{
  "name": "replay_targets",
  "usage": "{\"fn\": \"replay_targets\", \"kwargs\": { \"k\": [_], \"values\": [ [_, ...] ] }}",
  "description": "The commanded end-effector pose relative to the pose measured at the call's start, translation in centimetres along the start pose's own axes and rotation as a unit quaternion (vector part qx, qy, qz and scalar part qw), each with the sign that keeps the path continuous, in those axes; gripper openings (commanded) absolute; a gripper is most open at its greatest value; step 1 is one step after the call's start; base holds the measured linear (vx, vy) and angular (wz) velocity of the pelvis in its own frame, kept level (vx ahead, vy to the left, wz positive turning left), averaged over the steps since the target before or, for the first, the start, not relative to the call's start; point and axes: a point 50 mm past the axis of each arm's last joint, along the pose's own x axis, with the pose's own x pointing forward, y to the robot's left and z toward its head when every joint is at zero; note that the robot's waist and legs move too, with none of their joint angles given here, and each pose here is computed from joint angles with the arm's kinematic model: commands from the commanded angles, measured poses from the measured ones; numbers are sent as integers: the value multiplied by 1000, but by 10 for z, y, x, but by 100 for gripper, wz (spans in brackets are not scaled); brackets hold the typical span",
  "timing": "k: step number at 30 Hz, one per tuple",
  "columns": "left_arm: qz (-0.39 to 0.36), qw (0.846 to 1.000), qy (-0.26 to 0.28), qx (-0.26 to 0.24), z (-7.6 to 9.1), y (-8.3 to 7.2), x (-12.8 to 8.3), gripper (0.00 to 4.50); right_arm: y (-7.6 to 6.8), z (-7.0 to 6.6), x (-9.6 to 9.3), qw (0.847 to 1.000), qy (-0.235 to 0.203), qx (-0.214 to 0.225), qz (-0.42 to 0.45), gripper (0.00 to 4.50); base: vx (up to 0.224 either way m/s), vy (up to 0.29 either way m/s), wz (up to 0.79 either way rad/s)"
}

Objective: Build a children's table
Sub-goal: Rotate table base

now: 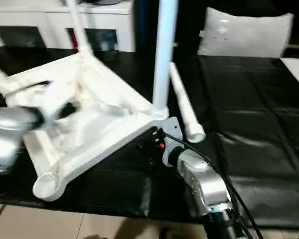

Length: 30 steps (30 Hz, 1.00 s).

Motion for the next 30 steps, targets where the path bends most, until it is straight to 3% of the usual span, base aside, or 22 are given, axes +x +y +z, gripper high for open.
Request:
{"fn": "replay_targets", "kwargs": {
  "k": [1, 8, 12, 17, 20, 24, 26, 30],
  "values": [
    [-6, 999, 39, 11, -6, 1, -8, 18, 2, -2, 5, 1000, 15, -6, 3, 450, 0, 0, 0],
    [-28, 995, 100, 5, -28, -9, -5, 7, 5, 1, 24, 1000, 23, -15, 12, 450, 0, 0, 0],
    [-57, 993, 103, -5, -35, -22, 4, 7, 6, 2, 33, 999, 26, -15, 13, 450, 0, 0, 0],
    [-113, 986, 120, -11, -40, -44, 7, 7, 8, -2, 40, 999, 39, -14, 15, 450, 0, 0, 0],
    [-206, 971, 120, -7, -41, -66, 0, 7, 7, 0, 45, 999, 35, -13, 13, 450, 0, 0, 0],
    [-290, 954, 69, -11, -30, -88, -4, 7, 7, 1, 48, 999, 33, -12, 13, 450, 0, 0, 0],
    [-354, 935, 4, -33, -13, -105, -6, 7, 7, 1, 50, 999, 32, -17, 16, 450, 0, 0, 0],
    [-385, 921, -40, -34, 2, -117, -6, 7, 7, 3, 52, 999, 30, -20, 17, 450, 0, 0, 0]
  ]
}}
